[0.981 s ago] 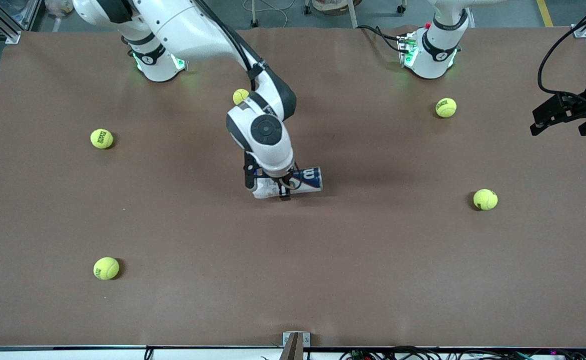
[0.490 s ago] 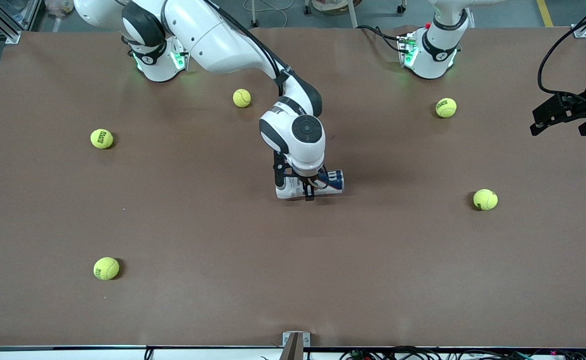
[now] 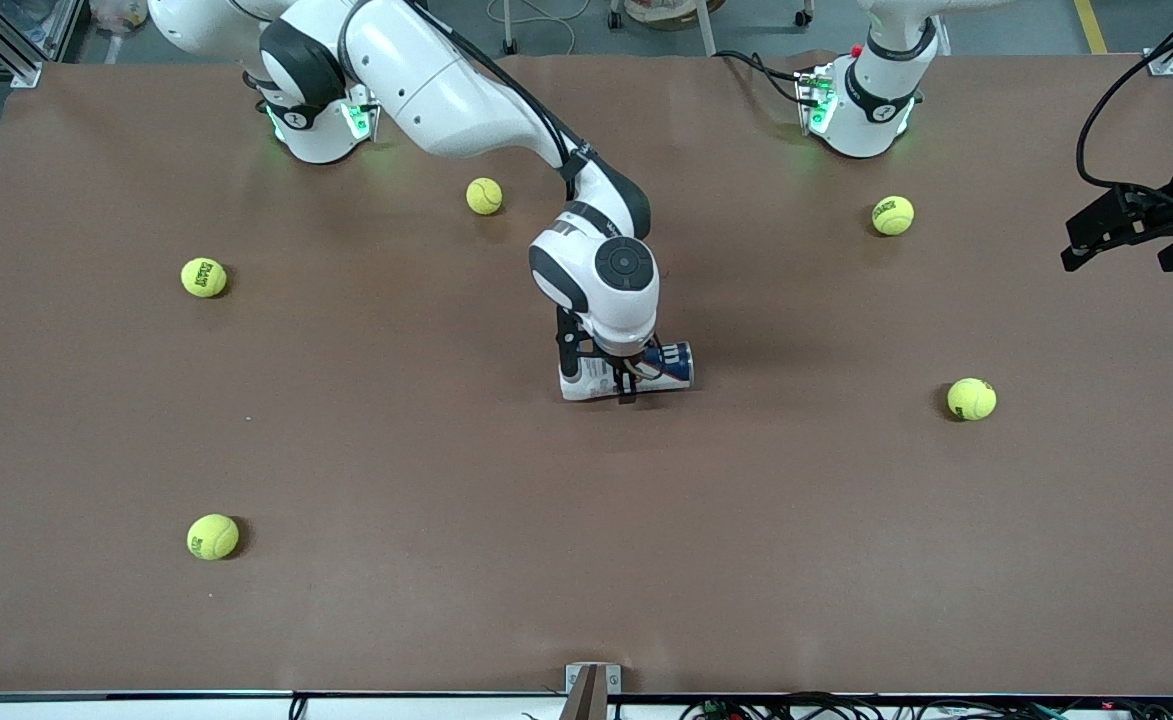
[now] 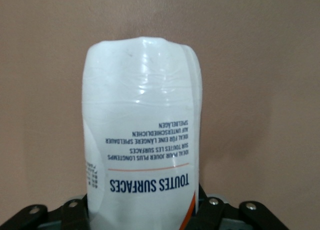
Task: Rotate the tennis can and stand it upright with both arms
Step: 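Drag the held can with the right gripper toward the table middle, then reach the left gripper to the can's end while the right gripper holds, then grasp the can end with the left gripper while the right gripper withdraws, then lift and rotate the can upright with the left gripper, then lower the upright can onto the table and open the left gripper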
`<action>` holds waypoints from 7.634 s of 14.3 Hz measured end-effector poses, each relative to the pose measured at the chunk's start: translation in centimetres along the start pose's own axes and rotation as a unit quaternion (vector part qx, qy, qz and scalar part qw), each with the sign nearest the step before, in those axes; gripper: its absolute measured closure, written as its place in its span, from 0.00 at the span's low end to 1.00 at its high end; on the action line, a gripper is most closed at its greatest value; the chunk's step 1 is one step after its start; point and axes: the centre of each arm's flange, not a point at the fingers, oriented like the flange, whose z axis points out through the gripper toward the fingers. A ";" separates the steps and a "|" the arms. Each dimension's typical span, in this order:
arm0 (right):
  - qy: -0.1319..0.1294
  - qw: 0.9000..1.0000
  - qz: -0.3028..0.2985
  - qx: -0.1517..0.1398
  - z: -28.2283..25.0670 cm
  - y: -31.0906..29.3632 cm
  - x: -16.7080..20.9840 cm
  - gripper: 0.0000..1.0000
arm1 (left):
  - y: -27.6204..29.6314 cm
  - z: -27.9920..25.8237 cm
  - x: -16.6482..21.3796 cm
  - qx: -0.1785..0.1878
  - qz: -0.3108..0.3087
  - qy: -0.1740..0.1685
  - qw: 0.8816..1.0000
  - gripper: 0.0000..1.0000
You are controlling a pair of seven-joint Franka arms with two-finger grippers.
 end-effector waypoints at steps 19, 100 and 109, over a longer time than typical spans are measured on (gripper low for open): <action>0.023 0.999 -0.009 -0.029 -7.5 -0.3 -1.9 0.00 | 10.3 13.7 3.7 -0.085 0.019 -0.137 0.987 0.00; -0.037 0.703 -0.708 -0.063 -47.6 0.9 62.5 0.00 | 56.4 27.9 -8.3 0.000 -0.079 0.032 0.996 0.52; -0.040 0.701 -0.710 -0.055 -47.5 1.1 62.1 0.00 | 55.1 21.9 -6.2 -0.038 -0.116 0.061 0.991 0.26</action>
